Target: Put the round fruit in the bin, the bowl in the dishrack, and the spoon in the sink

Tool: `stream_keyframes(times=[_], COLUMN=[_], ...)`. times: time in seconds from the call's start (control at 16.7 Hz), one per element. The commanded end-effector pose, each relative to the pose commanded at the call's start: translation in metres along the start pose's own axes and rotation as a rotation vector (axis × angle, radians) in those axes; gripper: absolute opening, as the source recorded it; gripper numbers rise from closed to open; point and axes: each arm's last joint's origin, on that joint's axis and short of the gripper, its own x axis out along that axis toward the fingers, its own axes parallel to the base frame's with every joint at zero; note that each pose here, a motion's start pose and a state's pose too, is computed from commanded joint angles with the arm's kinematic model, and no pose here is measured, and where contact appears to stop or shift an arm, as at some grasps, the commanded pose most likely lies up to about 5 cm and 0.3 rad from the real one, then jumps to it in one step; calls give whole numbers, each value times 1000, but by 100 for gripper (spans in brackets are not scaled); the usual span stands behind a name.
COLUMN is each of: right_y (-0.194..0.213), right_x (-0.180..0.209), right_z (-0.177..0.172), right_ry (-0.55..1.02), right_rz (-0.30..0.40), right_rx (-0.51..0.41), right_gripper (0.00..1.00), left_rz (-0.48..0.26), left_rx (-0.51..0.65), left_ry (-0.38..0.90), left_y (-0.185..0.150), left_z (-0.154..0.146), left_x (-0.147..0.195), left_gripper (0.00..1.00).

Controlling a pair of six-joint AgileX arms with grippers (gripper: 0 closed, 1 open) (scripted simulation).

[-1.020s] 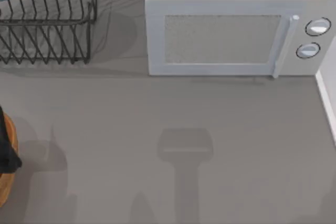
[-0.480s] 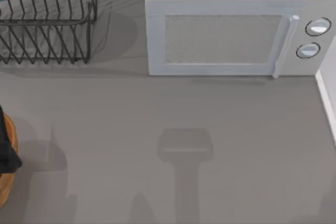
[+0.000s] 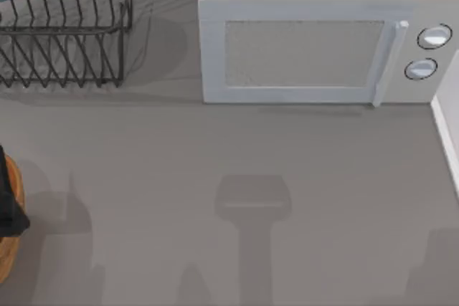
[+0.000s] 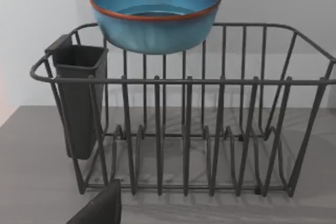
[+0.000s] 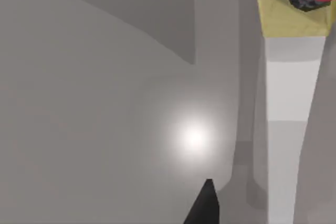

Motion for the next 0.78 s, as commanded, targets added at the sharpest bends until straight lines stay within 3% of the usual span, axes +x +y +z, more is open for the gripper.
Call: stream_keyframes(times=[0.36, 0.78], right_y=[5, 0], right_x=[-54, -55], right_z=[2, -1], right_ry=[6, -2], right_rz=[-9, 4], right_rx=[13, 12], right_gripper=[0, 0], left_rz=[0, 0], left_rx=[0, 0], left_ry=[0, 0], left_y=[0, 0], left_z=[0, 0], left_x=[0, 0], left_gripper=[100, 100])
